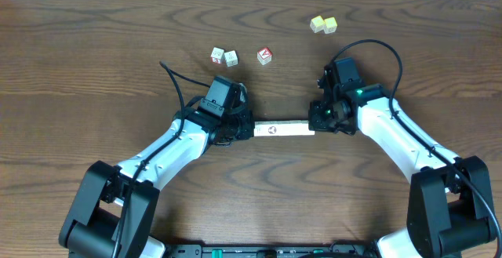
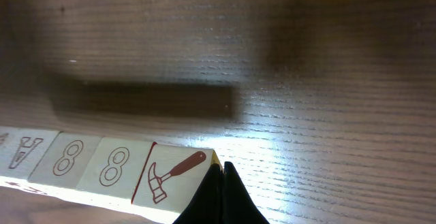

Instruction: Lift 5 blocks

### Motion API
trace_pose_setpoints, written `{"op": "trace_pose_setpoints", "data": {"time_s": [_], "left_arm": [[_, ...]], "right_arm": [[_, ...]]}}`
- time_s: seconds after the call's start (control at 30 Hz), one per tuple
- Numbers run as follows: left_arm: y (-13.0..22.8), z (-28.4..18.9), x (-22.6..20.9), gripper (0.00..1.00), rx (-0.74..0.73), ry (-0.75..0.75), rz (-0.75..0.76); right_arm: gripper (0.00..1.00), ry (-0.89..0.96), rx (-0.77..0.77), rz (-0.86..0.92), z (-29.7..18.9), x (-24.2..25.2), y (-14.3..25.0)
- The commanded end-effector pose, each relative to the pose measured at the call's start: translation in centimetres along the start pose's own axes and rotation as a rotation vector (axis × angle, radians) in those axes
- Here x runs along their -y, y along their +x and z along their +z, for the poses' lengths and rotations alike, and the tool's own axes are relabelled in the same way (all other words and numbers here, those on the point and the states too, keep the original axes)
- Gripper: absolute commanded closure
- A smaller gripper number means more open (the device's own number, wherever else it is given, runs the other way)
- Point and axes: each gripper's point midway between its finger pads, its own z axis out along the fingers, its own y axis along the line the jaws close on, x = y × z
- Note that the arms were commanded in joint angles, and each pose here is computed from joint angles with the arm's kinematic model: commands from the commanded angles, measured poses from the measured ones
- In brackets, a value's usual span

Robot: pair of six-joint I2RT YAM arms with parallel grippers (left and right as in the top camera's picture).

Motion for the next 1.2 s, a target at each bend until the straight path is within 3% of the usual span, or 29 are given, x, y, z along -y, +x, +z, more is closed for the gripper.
{"op": "trace_pose_setpoints", "data": {"time_s": [0.0,1.17], "left_arm": [[-0.3,-0.6,5.0,0.93,-0.028,0.161,0.053],[1.9,2.8,5.3,0.93,-0.099,0.15,0.073]], "right_arm": [[0.99,-0.183,-0.085,-0.035,0.6,-4.7,2.3],[0.99,-0.193,-0.059,-0.012,1.1,-4.2,1.9]]}}
